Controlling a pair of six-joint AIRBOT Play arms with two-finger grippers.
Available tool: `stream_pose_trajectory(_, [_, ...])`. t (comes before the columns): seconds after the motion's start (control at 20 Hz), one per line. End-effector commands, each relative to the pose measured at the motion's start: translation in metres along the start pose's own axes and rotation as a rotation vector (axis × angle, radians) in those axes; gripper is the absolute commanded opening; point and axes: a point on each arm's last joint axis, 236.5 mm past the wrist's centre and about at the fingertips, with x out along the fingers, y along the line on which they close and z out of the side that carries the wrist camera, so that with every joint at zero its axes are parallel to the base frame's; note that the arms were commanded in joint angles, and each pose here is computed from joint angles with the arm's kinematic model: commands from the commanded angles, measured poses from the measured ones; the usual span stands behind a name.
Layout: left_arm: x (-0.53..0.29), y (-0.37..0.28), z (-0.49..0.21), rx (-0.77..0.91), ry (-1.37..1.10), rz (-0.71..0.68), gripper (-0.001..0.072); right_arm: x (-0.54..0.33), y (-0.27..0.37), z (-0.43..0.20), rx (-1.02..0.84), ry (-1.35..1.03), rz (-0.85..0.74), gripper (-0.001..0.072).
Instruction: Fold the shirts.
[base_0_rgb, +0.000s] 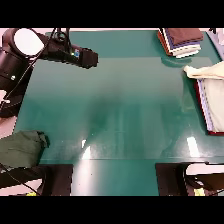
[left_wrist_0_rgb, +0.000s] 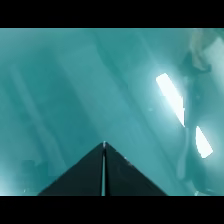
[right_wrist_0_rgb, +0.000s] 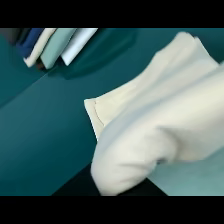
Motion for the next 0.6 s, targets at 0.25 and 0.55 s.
stream_pose_trajectory(0.25, [0.000, 0.001, -0.001, -0.011, 0.005, 0.001, 0.0024, -0.075, 0.028, 0.087, -0.108, -0.193, 0.013, 0.0015])
stream_pose_trajectory(0.55, [0.000, 0.001, -0.001, -0.010, 0.005, 0.001, 0.0024, -0.122, 0.002, 0.068, -0.150, -0.074, -0.088, 0.0015])
